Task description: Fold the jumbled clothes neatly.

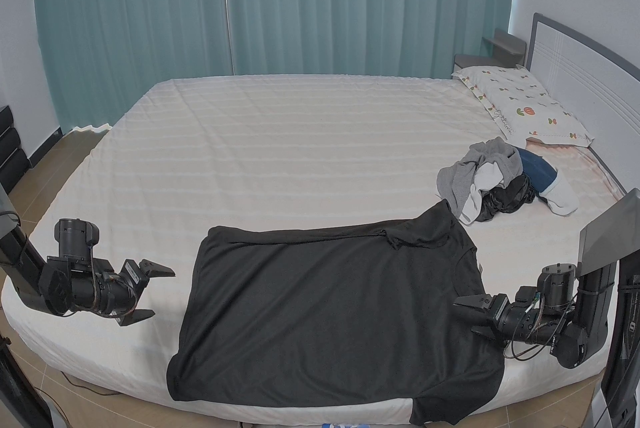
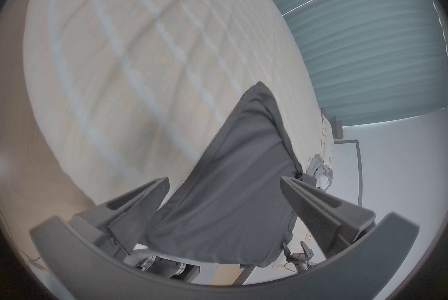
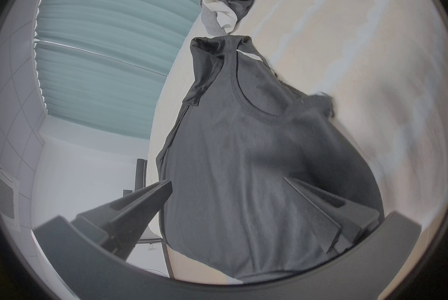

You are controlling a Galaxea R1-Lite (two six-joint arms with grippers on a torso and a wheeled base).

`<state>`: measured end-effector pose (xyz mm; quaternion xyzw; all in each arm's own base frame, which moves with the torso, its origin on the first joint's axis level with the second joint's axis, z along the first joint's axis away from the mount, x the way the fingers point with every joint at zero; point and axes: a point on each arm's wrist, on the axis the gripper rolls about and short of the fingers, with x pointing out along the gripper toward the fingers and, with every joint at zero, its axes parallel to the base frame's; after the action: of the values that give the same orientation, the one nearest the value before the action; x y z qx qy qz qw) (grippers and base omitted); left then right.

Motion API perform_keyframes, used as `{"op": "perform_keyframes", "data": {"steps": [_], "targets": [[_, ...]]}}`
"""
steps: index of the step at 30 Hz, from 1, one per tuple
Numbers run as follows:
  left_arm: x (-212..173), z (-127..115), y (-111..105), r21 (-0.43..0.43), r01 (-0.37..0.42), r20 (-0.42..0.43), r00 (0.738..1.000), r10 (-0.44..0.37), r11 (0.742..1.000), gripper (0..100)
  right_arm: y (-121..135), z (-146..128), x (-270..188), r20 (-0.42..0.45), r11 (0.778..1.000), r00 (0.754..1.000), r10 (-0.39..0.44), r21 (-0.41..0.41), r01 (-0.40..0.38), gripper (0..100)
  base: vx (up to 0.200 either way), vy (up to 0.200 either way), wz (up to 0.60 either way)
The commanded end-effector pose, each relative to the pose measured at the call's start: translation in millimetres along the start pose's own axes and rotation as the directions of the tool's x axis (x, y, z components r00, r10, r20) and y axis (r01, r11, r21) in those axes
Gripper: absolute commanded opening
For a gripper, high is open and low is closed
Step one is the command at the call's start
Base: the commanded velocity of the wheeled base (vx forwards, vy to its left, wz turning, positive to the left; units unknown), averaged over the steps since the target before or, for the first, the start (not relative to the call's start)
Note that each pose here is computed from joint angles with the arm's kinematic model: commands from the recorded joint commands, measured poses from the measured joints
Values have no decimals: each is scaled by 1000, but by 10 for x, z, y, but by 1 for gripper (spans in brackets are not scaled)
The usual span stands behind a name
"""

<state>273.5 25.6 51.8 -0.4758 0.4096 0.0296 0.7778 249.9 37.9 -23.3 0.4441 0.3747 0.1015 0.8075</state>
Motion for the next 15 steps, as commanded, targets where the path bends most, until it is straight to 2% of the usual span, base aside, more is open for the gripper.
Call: {"op": "perform_keyframes", "data": {"steps": [1, 7, 9, 15], "targets": [[34, 152, -133, 28, 19, 68, 997, -21, 999, 100, 12, -27, 18, -7, 1000, 1000, 5, -10, -5, 100, 0, 0, 0], [320, 373, -427, 84, 15, 167, 986, -29, 996, 100, 8, -34, 29, -9, 1000, 1000, 2, -10, -2, 100, 0, 0, 0], [403, 397, -469, 94, 16, 169, 985, -32, 995, 100, 7, -39, 32, -11, 1000, 1000, 2, -11, -2, 100, 0, 0, 0], [981, 542, -666, 142, 53, 154, 985, -75, 988, 100, 8, -46, 36, -14, 1000, 1000, 2, -13, -2, 100, 0, 0, 0]]}}
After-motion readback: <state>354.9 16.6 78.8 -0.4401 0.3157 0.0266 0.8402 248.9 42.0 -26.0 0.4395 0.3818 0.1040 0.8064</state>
